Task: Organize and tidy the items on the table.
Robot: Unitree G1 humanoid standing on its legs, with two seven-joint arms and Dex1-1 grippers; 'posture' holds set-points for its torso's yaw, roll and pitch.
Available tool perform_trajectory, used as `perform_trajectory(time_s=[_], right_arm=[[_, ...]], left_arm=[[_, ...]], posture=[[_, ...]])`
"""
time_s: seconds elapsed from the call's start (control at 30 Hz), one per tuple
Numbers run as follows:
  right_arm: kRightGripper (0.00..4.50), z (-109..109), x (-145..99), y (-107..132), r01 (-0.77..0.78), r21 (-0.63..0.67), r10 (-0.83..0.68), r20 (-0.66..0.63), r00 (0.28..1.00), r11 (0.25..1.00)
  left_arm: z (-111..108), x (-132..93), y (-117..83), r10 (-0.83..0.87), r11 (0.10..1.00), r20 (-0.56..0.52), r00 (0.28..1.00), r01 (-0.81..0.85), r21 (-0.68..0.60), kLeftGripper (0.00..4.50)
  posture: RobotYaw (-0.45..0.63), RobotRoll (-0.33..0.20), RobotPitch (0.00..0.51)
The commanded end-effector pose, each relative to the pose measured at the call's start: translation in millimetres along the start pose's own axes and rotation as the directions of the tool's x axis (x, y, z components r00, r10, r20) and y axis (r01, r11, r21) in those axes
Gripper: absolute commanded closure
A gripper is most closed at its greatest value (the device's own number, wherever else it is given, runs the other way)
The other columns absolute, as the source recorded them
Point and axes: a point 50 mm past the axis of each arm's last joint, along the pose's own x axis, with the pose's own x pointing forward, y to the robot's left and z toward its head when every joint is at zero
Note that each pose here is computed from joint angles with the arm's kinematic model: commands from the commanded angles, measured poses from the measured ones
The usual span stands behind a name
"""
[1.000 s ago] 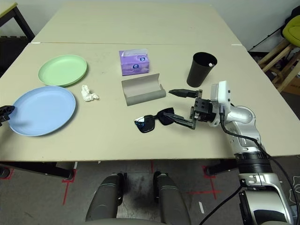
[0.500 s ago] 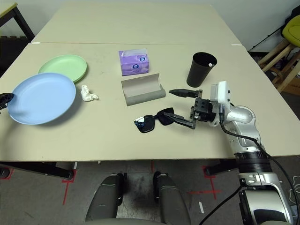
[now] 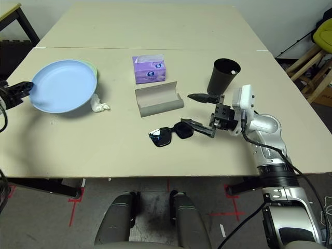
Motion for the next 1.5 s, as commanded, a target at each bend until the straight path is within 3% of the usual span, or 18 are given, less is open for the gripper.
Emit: perform_trajectory(time_s=[0.03, 0.3, 0.57, 1.07, 1.5], right_arm=[[0.00, -2.0, -4.1, 1.8, 0.034, 0.055, -0.034, 0.001, 0.999, 0.998], [0.00, -3.3, -1.6, 8.1, 0.079, 0.166, -0.082, 0.010, 0.997, 0.983], [0.00, -3.1, -1.0, 14.2, 0.073, 0.160, -0.075, 0.008, 0.997, 0.984], [0.00, -2.0, 1.5, 18.2, 0.064, 0.147, -0.066, 0.008, 0.998, 0.987], [0.00, -0.3, 3.0, 22.1, 0.060, 0.146, -0.062, 0.012, 0.998, 0.988]], left_arm=[[-0.8, 3.8, -0.6, 0.008, 1.000, -0.007, 1.000, -0.007, 0.007, 4.47], [-1.9, 8.4, -1.3, 0.017, 1.000, -0.008, 1.000, -0.017, 0.009, 4.47], [-1.1, 19.7, -7.2, 0.069, 0.998, 0.007, 0.998, -0.069, 0.005, 4.47], [11.7, 41.0, -28.4, 0.169, 0.985, 0.129, 0.977, -0.166, -0.035, 4.47], [13.3, 41.6, -21.1, 0.365, 0.931, 0.202, 0.909, -0.353, -0.093, 4.47]], posture=[[0.14, 0.000, 0.129], [0.14, 0.000, 0.133], [0.13, 0.000, 0.136], [0.13, 0.000, 0.145], [0.13, 0.000, 0.149]])
